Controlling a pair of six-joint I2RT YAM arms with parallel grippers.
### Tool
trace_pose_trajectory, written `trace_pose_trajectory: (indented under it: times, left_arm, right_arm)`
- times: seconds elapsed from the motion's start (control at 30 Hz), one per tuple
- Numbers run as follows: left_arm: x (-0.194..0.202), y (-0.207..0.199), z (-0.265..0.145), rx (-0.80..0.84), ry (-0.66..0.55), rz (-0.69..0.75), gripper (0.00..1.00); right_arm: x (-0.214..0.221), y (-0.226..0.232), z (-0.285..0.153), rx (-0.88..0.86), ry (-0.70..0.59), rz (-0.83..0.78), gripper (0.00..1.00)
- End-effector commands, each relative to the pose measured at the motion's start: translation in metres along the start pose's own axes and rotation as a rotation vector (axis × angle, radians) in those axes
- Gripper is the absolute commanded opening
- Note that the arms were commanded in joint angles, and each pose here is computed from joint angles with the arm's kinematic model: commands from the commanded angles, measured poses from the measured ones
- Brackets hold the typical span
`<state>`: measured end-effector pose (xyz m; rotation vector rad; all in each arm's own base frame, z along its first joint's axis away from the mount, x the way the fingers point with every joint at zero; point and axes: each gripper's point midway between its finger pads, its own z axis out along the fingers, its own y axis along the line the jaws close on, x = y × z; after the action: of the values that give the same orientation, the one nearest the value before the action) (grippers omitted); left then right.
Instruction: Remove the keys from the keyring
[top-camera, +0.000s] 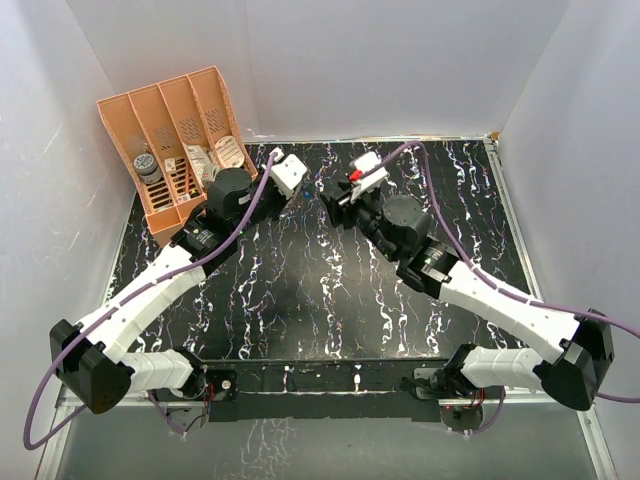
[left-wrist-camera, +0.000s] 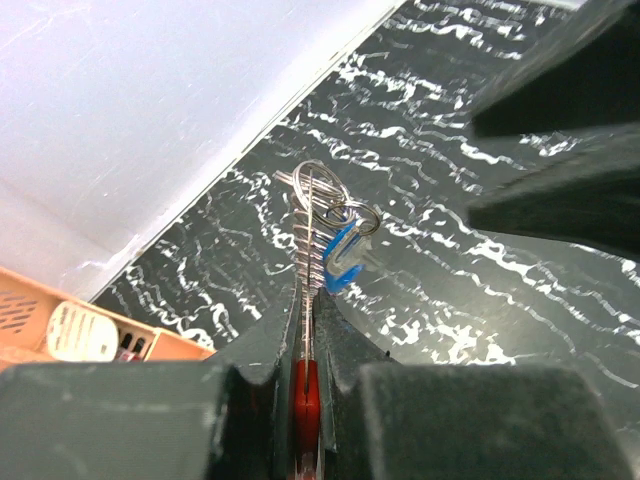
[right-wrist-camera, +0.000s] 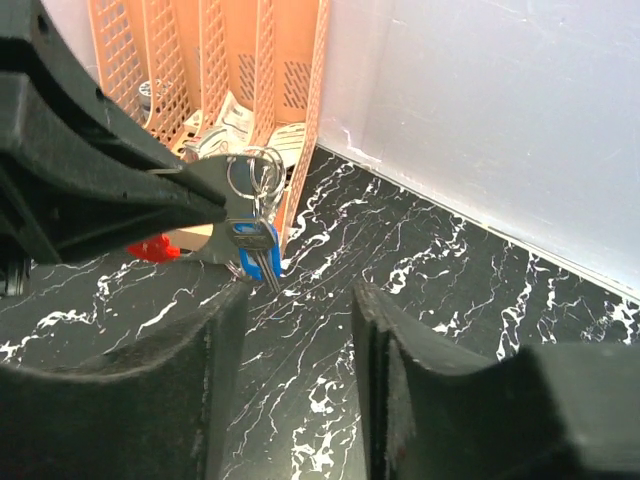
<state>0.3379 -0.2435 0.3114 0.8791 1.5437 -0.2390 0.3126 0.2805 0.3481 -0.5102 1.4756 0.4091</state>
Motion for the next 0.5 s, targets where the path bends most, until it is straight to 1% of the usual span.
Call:
trace_pose_trajectory:
  times: [0.0, 0.07, 0.1, 0.13, 0.33, 0.47]
  left_arm:
    - [-0.02, 0.015, -0.014, -0.041, 0.0, 0.084, 0.0]
    - [-0.024, 0.013, -0.015, -0.029, -0.01, 0.091, 0.0]
    - [-0.027, 0.012, -0.015, -0.023, -0.016, 0.092, 0.0]
    - [-0.03, 0.011, -0.016, -0.017, -0.023, 0.095, 0.0]
    - [-0.048, 0.003, -0.026, 0.026, -0.083, 0.091, 0.0]
    - [-0.05, 0.0, -0.031, 0.035, -0.092, 0.084, 0.0]
  right_arm:
    - [-0.025, 0.008, -0.011, -0.057, -0.181, 0.038, 0.49]
    - [-0.022, 0.018, -0.016, -0.113, -0.237, 0.041, 0.56]
    - [-0.022, 0.022, -0.018, -0.133, -0.268, 0.046, 0.57]
    - [-0.016, 0.024, -0.019, -0.147, -0.28, 0.047, 0.58]
    - [-0.013, 0.037, -0.018, -0.204, -0.348, 0.049, 0.58]
    - [-0.018, 0.038, -0.021, -0.213, -0.41, 0.057, 0.58]
